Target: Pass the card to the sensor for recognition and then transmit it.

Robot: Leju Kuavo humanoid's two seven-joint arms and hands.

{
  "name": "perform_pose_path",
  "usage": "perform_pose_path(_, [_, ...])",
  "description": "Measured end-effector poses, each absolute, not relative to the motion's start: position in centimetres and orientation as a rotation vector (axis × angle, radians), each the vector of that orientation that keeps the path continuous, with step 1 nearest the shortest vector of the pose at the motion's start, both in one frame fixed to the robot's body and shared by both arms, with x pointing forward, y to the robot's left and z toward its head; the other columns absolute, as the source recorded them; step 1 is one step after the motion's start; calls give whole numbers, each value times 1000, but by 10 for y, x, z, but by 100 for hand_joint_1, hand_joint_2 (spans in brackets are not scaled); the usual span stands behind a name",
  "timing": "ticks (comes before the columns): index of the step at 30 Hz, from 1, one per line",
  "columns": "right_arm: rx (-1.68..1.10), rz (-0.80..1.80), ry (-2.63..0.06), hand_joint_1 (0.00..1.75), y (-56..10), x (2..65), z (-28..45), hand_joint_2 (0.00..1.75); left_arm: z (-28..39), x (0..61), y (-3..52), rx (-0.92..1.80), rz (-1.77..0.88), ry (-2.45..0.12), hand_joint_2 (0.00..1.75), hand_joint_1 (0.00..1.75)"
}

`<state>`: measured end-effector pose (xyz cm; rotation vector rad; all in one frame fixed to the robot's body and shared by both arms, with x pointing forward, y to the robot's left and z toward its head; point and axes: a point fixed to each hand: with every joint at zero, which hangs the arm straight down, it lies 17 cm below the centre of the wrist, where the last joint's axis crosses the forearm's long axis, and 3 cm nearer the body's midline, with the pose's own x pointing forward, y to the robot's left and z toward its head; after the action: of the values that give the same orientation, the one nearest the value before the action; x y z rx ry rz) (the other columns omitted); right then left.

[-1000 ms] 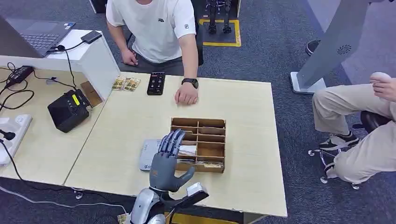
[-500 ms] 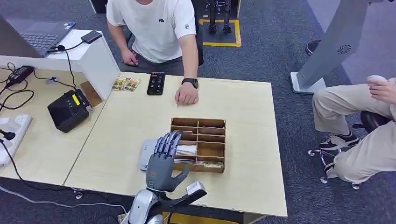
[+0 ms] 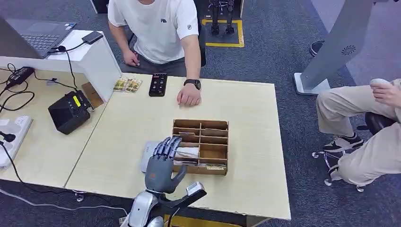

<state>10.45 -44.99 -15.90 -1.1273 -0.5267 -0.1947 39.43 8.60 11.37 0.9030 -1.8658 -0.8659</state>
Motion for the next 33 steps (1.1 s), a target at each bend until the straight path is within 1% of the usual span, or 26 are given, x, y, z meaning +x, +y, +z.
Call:
perform_pose_path(2, [-1126,-195,-527,0,-449,105,-159,175,112,394,87,904,-871,-1864,175,145])
perform_pose_path(3, [-1125,-195,-527,0,-449,105,-159,175,111,395,87,904,-872,-1861,175,148])
perform_pose_path(4, [-1125,-195,-527,0,-449,105,-159,175,110,395,88,903,-873,-1859,175,145])
perform_pose_path(6, [-1125,-193,-529,0,-449,105,-159,175,108,394,87,901,-876,-1856,175,147])
perform_pose_path(9, [-1126,-191,-532,0,-449,106,-159,175,105,394,87,898,-882,-1850,175,136])
perform_pose_path(10, [-1126,-191,-533,0,-449,106,-159,175,105,394,87,898,-883,-1849,175,120])
perform_pose_path(11, [-1126,-190,-534,0,-449,106,-159,175,104,394,87,899,-885,-1849,175,80])
perform_pose_path(12, [-1126,-189,-535,0,-449,106,-159,175,103,393,87,899,-887,-1848,175,72])
perform_pose_path(14, [-1126,-188,-537,0,-449,106,-159,175,101,393,86,895,-894,-1843,175,45])
perform_pose_path(15, [-1126,-187,-537,0,-449,107,-159,175,98,392,86,892,-898,-1839,175,30])
perform_pose_path(16, [-1125,-187,-537,0,-448,107,-159,175,96,392,85,888,-903,-1834,175,21])
perform_pose_path(17, [-1125,-187,-538,0,-448,107,-159,175,94,391,85,885,-906,-1832,175,7])
perform_pose_path(18, [-1125,-187,-537,0,-448,107,-159,175,92,391,85,884,-909,-1828,175,0])
perform_pose_path(33, [-1123,-166,-545,0,-447,109,-159,175,83,385,78,858,-913,-1808,175,0])
